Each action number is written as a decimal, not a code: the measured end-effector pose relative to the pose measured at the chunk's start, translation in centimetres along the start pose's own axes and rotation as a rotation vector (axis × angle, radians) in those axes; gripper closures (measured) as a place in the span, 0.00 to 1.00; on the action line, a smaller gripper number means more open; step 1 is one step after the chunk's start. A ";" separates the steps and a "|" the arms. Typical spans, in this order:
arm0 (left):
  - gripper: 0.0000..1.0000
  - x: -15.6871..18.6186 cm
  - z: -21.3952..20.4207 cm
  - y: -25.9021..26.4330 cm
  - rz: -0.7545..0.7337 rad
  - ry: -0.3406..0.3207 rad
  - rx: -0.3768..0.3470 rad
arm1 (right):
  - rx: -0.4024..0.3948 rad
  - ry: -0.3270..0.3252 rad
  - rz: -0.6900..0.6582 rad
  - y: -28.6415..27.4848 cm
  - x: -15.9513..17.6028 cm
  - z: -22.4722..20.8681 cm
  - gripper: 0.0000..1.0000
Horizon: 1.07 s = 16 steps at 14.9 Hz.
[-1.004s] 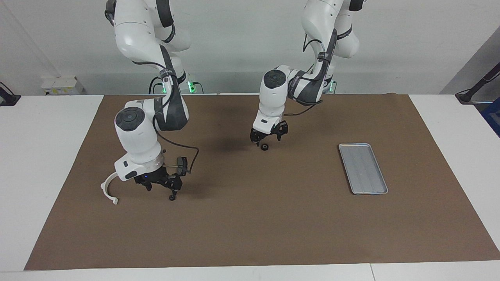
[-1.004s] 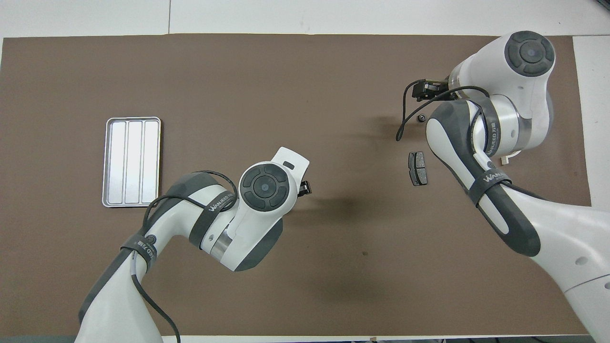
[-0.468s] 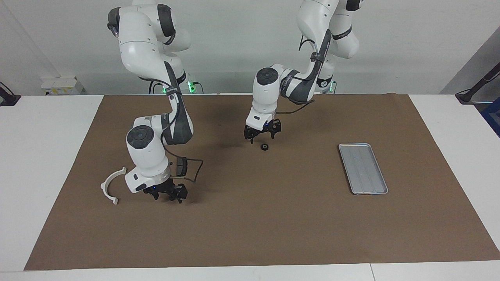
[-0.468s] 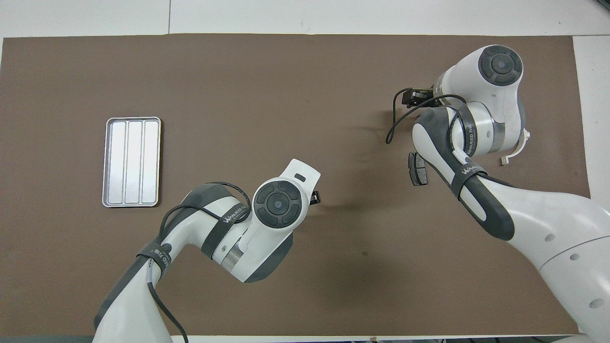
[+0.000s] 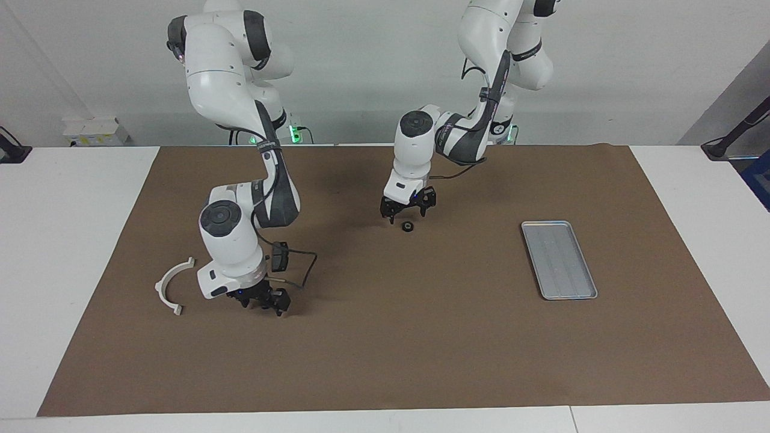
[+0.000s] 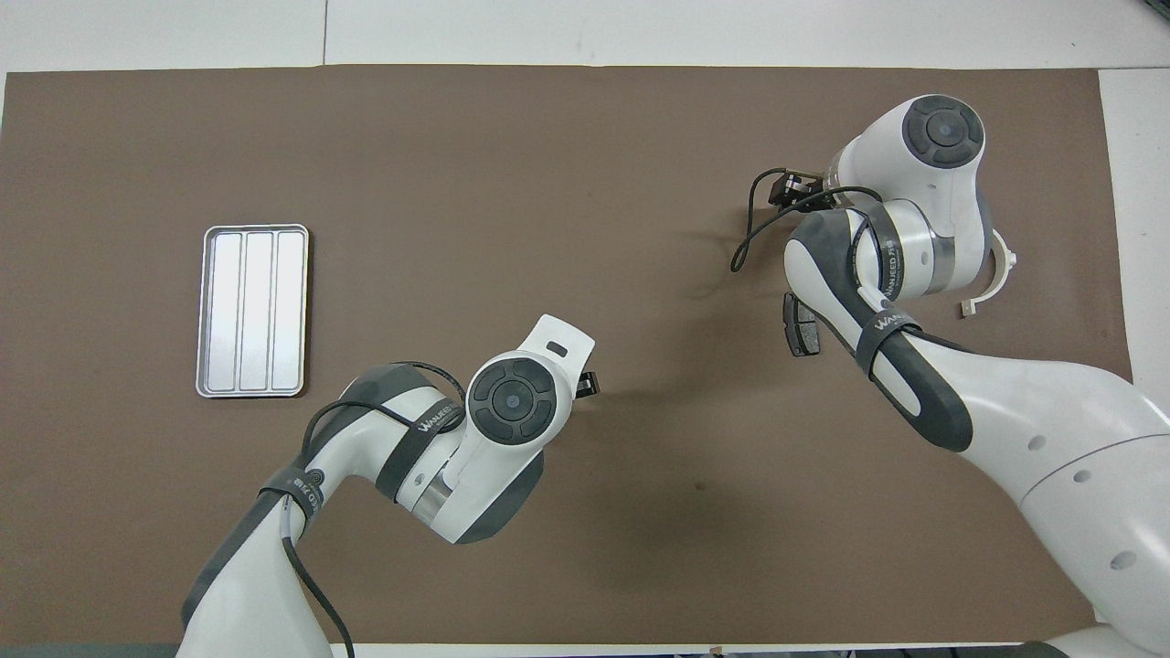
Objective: Pick bearing gear from pile to tray
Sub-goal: 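Grasp the gear with the left gripper while the right gripper withdraws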
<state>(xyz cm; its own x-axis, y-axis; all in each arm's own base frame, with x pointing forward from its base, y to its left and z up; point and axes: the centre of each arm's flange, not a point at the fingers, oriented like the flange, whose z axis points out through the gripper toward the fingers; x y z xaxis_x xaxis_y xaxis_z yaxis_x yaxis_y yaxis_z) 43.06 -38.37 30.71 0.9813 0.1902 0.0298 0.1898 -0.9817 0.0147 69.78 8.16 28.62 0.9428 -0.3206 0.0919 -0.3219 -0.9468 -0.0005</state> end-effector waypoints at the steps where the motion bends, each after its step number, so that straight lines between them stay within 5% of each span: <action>1: 0.00 0.1 0.0 0.0 -0.001 0.003 -0.004 | -0.001 -0.002 0.005 0.0 0.0 0.0 0.10; 4: 0.01 0.2 0.0 -0.1 -0.003 0.012 -0.014 | -0.004 -0.007 0.019 0.0 -0.1 0.0 0.10; 6: 0.00 0.1 0.3 -0.2 -0.004 0.010 -0.012 | -0.010 -0.020 0.020 0.1 -0.2 0.2 0.20; 11: 0.00 0.1 1.2 -0.2 -0.003 0.010 -0.012 | -0.024 -0.045 0.020 0.2 -0.5 0.3 0.20; 14: 0.10 0.1 1.4 -0.2 -0.003 0.011 -0.012 | -0.028 -0.052 0.020 0.2 -0.5 0.4 0.20; 16: 0.10 0.1 1.4 -0.1 -0.003 0.012 -0.014 | -0.027 -0.050 0.020 0.2 -0.5 0.2 0.30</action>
<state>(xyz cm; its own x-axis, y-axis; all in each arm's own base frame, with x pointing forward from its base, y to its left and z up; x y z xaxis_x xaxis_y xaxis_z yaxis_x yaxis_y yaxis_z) 43.19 -38.22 29.27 0.9803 0.1932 0.0415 0.1921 -0.9809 0.0289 69.29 8.14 28.33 0.9392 -0.3407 0.0420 -0.3419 -0.9394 0.0250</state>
